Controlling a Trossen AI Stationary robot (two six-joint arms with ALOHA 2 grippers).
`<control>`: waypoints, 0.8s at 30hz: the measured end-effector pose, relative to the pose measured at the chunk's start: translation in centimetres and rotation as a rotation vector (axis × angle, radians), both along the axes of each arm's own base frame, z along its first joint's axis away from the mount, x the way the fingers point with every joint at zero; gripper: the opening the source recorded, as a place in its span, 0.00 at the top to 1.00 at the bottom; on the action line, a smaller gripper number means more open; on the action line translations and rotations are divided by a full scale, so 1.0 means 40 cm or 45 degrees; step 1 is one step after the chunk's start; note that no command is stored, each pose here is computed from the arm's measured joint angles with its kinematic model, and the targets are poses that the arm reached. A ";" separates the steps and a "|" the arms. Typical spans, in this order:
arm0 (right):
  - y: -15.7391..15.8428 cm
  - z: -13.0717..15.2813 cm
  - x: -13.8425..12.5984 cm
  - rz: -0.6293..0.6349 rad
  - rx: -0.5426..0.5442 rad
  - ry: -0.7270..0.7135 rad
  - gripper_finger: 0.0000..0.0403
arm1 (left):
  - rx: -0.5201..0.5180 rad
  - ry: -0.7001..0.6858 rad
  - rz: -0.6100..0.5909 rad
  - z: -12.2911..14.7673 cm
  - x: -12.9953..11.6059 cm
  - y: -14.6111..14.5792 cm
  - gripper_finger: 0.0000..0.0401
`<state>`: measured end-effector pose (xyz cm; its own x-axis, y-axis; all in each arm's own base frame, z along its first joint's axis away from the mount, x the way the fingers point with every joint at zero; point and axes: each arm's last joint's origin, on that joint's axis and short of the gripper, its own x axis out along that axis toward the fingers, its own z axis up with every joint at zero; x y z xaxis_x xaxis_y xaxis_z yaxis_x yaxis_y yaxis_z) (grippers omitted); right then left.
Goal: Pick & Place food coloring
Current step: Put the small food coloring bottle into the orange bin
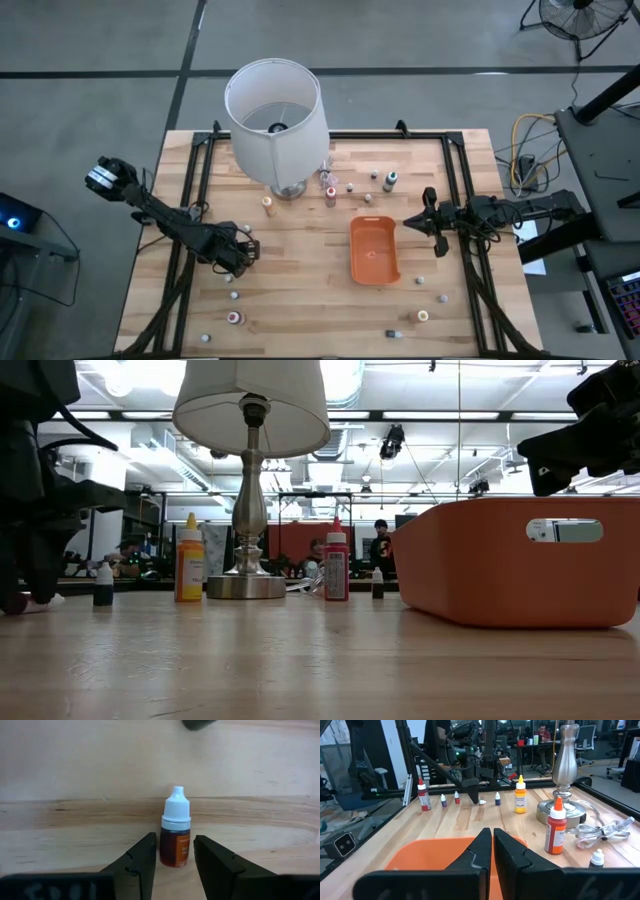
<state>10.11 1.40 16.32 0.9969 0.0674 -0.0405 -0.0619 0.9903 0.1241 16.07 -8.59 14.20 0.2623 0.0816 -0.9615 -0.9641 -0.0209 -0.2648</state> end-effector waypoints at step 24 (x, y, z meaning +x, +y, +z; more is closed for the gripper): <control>0.000 0.000 0.000 0.000 0.000 0.000 0.97 | 0.035 0.051 -0.019 -0.017 0.001 0.000 0.88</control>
